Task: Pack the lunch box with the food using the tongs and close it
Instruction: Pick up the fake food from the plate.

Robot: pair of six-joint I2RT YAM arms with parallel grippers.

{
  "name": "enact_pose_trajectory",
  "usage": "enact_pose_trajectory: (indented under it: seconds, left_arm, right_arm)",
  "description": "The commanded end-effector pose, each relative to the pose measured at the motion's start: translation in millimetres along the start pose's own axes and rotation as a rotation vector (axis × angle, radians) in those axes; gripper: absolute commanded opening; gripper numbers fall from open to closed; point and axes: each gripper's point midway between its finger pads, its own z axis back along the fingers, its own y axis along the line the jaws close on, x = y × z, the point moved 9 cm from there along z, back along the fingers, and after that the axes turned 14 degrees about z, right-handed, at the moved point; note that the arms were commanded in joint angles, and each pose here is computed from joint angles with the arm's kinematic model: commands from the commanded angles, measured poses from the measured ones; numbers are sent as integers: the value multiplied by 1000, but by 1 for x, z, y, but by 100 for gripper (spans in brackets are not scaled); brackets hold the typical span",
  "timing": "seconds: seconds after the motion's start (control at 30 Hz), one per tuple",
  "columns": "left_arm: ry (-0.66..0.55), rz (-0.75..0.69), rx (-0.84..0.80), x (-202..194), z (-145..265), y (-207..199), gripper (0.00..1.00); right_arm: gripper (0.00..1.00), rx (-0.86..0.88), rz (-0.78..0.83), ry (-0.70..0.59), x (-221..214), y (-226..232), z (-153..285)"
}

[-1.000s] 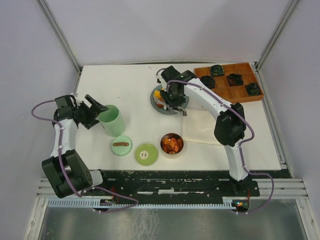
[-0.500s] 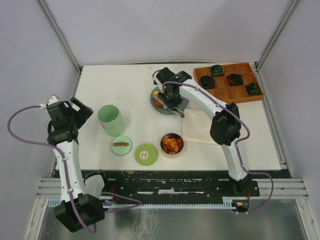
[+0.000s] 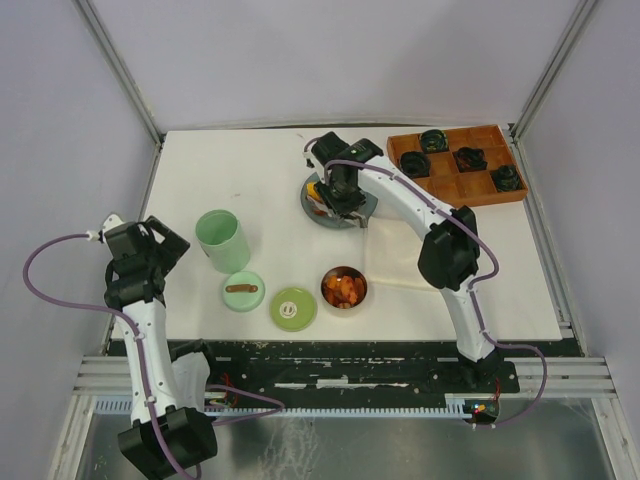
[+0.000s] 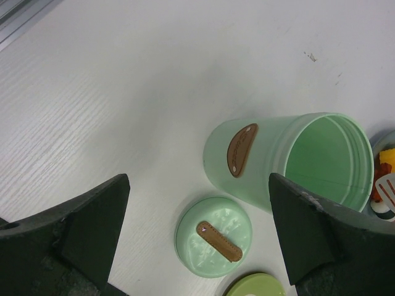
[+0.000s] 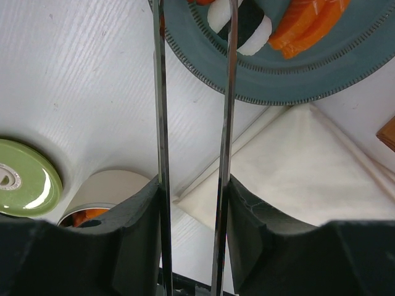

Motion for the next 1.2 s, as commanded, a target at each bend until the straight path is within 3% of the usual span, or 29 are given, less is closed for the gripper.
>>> enact_pose_trajectory:
  seconds: [0.0, 0.33, 0.73, 1.17]
  left_arm:
    - [-33, 9, -25, 4, 1, -3, 100]
    - [-33, 11, -37, 4, 1, -4, 100]
    - [-27, 11, -43, 3, -1, -4, 100]
    - [-20, 7, -52, 2, -2, -5, 100]
  right_arm:
    - [48, -5, 21, 16, 2, 0, 2]
    - [48, 49, 4, 6, 7, 5, 0]
    - [47, -6, 4, 41, -2, -2, 18]
    - [46, 60, -23, 46, 4, -2, 3]
